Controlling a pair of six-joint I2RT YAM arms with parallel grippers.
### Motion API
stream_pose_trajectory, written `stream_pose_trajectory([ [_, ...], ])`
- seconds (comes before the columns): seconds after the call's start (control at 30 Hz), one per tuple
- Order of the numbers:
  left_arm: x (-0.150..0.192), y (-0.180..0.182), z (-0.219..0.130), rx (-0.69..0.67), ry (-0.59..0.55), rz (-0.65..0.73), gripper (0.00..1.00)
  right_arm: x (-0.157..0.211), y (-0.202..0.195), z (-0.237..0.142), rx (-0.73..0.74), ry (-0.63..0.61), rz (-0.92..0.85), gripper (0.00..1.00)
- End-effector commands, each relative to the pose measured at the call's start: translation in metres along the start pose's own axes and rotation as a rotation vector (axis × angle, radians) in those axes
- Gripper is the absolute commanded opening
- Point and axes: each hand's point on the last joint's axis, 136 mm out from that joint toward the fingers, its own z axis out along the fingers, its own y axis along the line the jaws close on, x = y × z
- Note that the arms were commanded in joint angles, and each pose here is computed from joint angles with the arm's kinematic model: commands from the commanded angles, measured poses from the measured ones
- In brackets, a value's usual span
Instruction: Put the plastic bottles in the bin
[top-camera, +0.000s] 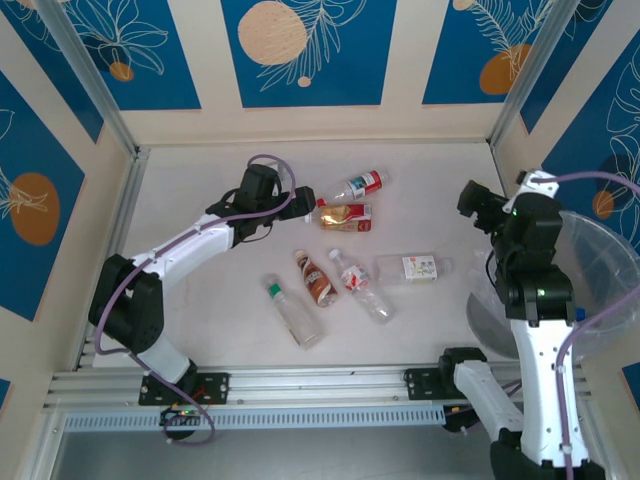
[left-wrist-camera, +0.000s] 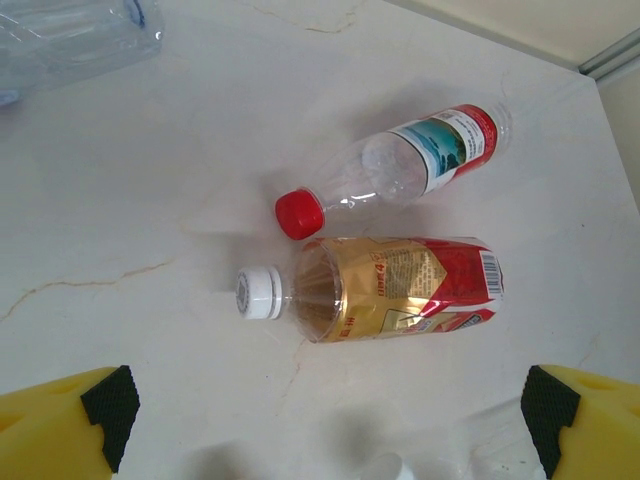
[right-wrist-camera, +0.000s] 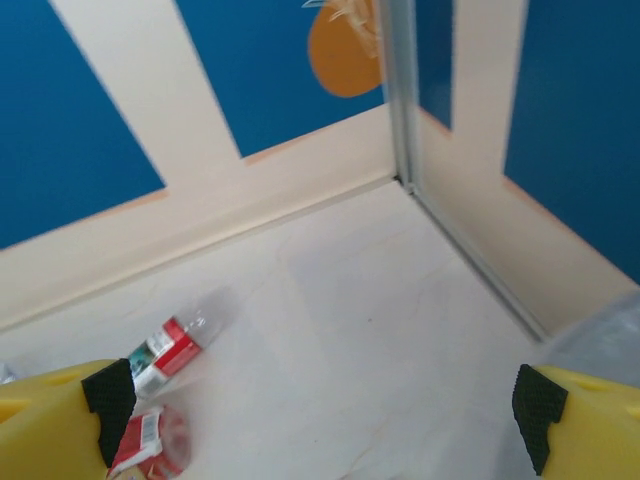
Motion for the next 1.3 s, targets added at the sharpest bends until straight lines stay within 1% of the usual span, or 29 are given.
stream_pose_trajectory([
  [0.0, 0.001, 0.016, -0.008, -0.061, -0.005, -0.020, 0.99, -0.007, 0.023, 0.008, -0.041, -0.001, -0.106, 0.99],
  [0.1, 0.004, 0.023, -0.013, -0.090, -0.005, -0.019, 0.99, -0.003, 0.052, 0.017, -0.126, 0.014, -0.174, 0.99],
  [0.27, 0.018, 0.042, -0.024, -0.172, 0.027, -0.063, 0.99, 0.017, 0.122, 0.016, -0.446, 0.066, -0.251, 1.00],
  [0.3, 0.021, 0.044, -0.026, -0.178, 0.034, -0.080, 0.99, 0.022, 0.134, 0.015, -0.496, 0.081, -0.258, 0.99],
  [0.37, 0.033, 0.046, -0.030, -0.173, 0.068, -0.121, 0.99, 0.031, 0.149, 0.016, -0.540, 0.108, -0.268, 1.00],
  [0.43, 0.046, 0.048, -0.033, -0.171, 0.112, -0.157, 0.99, 0.042, 0.158, 0.019, -0.546, 0.140, -0.275, 1.00],
  [0.53, 0.065, 0.062, -0.040, -0.226, 0.167, -0.210, 0.99, 0.064, 0.171, 0.023, -0.570, 0.209, -0.283, 0.99],
  [0.63, 0.073, 0.074, -0.048, -0.285, 0.178, -0.238, 0.99, 0.084, 0.181, 0.026, -0.585, 0.259, -0.287, 0.99],
  [0.8, 0.087, 0.082, -0.054, -0.339, 0.211, -0.344, 0.99, 0.106, 0.193, 0.034, -0.590, 0.317, -0.237, 0.99],
  [0.87, 0.097, 0.086, -0.057, -0.361, 0.235, -0.383, 0.99, 0.112, 0.197, 0.034, -0.593, 0.325, -0.238, 0.99],
  [1.0, 0.116, 0.088, -0.057, -0.376, 0.293, -0.479, 0.99, 0.118, 0.197, 0.037, -0.596, 0.304, -0.229, 0.99],
  [1.07, 0.126, 0.091, -0.058, -0.404, 0.316, -0.559, 0.99, 0.120, 0.195, 0.042, -0.573, 0.297, -0.189, 0.99],
  [1.13, 0.137, 0.093, -0.060, -0.439, 0.349, -0.609, 0.99, 0.125, 0.194, 0.044, -0.564, 0.308, -0.135, 0.99],
  [1.27, 0.152, 0.091, -0.066, -0.515, 0.417, -0.631, 0.99, 0.135, 0.195, 0.047, -0.567, 0.317, -0.072, 1.00],
])
